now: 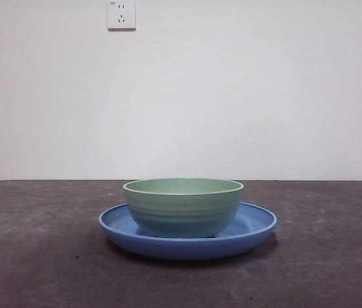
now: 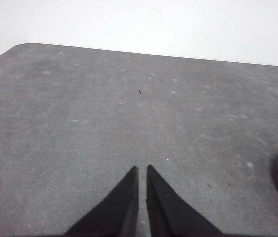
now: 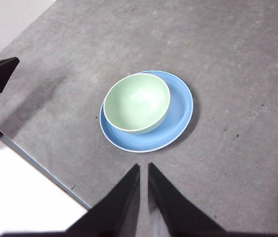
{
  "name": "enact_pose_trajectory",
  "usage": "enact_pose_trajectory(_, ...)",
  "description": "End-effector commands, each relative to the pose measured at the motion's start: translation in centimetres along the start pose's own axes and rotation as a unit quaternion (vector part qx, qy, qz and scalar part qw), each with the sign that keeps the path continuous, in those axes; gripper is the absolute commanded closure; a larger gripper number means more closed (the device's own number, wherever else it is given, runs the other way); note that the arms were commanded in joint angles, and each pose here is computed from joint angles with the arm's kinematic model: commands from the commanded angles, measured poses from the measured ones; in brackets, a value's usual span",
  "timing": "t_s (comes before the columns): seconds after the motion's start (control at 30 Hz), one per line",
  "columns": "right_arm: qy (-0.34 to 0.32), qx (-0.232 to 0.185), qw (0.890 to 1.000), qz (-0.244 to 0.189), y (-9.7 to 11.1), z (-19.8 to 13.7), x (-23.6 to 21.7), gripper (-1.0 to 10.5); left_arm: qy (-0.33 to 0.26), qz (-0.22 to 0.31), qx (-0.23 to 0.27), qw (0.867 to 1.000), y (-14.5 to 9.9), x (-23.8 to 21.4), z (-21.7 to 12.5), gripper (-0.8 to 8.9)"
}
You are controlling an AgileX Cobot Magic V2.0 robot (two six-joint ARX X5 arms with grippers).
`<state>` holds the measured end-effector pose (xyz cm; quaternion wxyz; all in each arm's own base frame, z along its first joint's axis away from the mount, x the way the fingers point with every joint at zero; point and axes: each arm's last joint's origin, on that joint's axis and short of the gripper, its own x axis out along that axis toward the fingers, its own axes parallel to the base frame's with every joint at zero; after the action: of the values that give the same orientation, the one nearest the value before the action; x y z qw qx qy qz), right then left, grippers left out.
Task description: Place the green bowl on the blue plate
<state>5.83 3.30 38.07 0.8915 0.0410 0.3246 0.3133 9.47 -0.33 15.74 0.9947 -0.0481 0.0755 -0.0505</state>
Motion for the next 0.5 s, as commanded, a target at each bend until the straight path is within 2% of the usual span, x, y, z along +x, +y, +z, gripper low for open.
enact_pose_trajectory(0.03, -0.010, -0.009, 1.000, 0.002, 0.17, 0.38, -0.29, 9.2, 0.014, 0.003, -0.003, 1.000, 0.11, 0.18, -0.70, 7.86)
enact_pose_trajectory(0.5, -0.010, -0.012, 1.000, 0.001, 0.16, 0.37, -0.29, 9.2, 0.014, 0.003, -0.003, 1.000, 0.10, 0.18, -0.70, 7.86)
